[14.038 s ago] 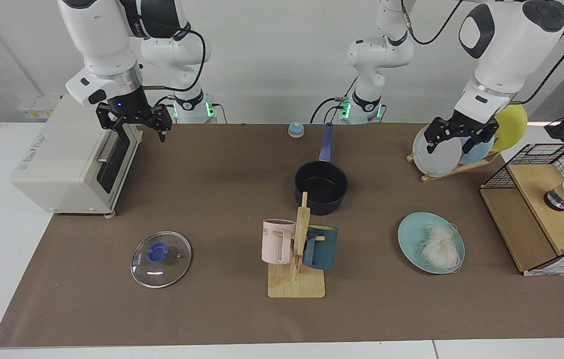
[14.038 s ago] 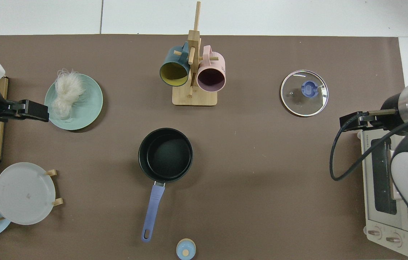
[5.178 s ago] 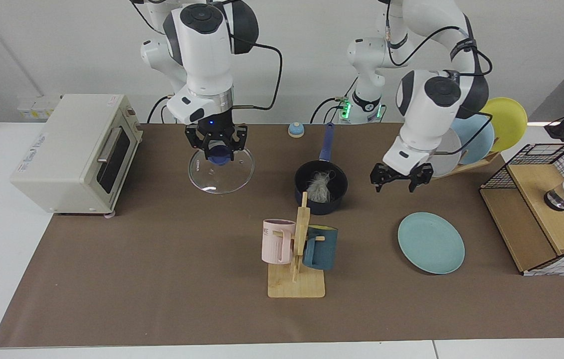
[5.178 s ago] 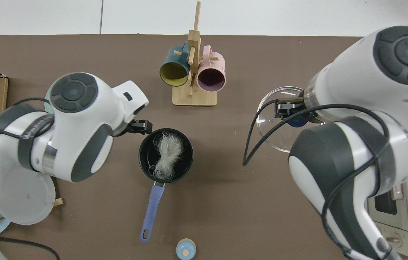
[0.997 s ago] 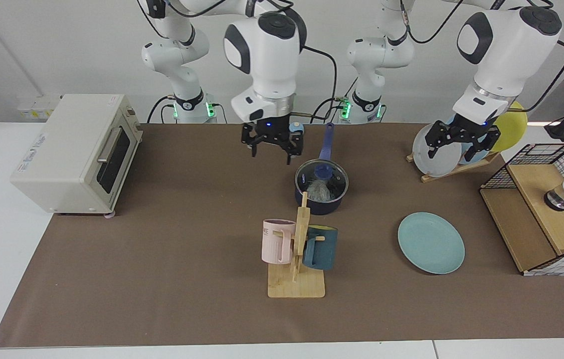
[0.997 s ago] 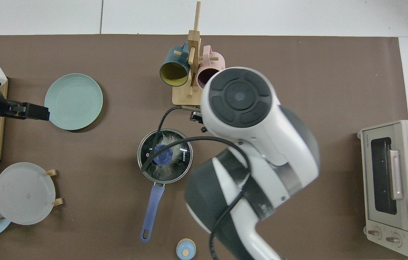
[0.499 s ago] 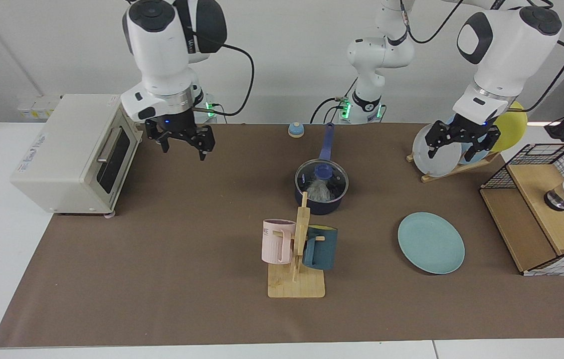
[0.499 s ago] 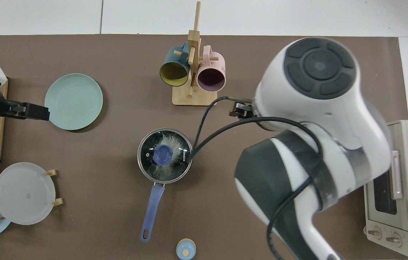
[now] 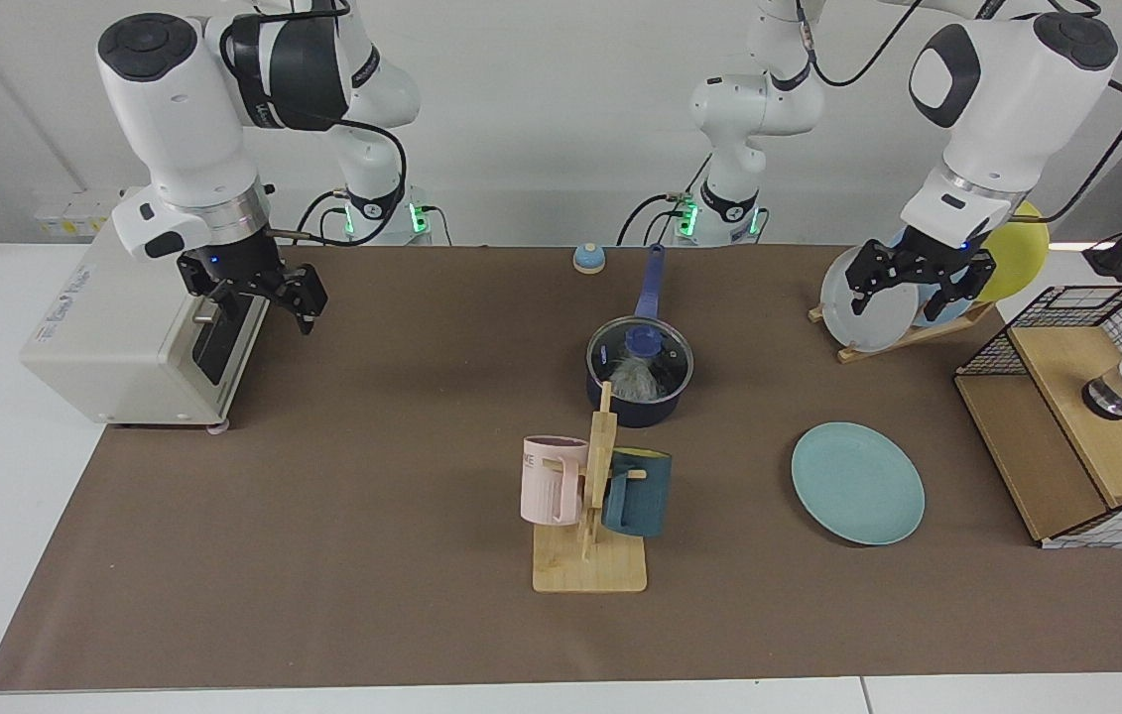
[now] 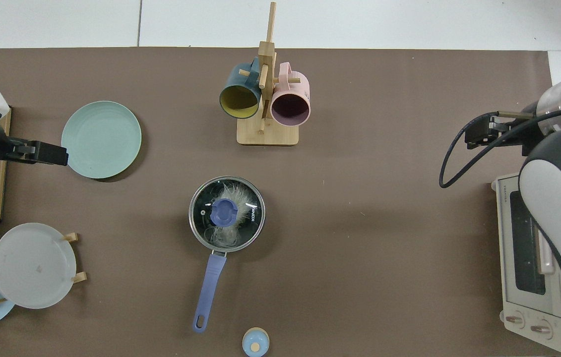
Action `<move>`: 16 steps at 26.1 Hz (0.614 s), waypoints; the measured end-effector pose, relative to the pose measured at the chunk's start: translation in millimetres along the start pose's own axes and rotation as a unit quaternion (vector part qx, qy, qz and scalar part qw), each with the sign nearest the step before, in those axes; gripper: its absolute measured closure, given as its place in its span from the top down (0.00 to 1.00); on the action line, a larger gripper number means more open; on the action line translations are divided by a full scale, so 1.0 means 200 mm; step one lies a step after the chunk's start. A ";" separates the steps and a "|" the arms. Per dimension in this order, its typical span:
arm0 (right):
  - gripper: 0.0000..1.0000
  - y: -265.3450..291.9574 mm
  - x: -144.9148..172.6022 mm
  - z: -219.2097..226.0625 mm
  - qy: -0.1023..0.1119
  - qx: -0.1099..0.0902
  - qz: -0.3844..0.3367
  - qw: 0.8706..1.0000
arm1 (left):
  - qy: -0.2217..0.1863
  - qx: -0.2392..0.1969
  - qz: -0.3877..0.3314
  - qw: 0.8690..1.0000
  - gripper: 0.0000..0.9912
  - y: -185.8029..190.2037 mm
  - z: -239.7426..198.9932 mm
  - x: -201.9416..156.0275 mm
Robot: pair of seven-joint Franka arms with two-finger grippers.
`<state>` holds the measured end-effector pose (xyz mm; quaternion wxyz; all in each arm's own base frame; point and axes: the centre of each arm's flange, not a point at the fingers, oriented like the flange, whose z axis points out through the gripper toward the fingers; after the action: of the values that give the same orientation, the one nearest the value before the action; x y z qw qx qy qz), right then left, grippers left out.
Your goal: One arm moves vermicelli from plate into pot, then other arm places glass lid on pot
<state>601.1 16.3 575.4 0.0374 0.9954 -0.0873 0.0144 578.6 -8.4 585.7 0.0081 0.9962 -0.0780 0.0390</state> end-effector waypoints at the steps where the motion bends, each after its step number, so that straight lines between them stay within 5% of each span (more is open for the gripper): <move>1: 1.00 0.03 0.00 0.01 0.001 0.000 -0.005 1.000 | 0.000 0.000 0.000 1.000 1.00 0.00 0.00 0.00; 16: 1.00 0.11 -0.19 -0.02 -0.007 -0.001 -0.071 0.997 | 0.000 0.000 0.000 1.000 1.00 0.00 0.00 0.00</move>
<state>559.0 1.6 579.7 0.0384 0.9991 -0.0167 0.0043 578.6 -8.4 585.7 0.0082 0.9962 -0.0780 0.0389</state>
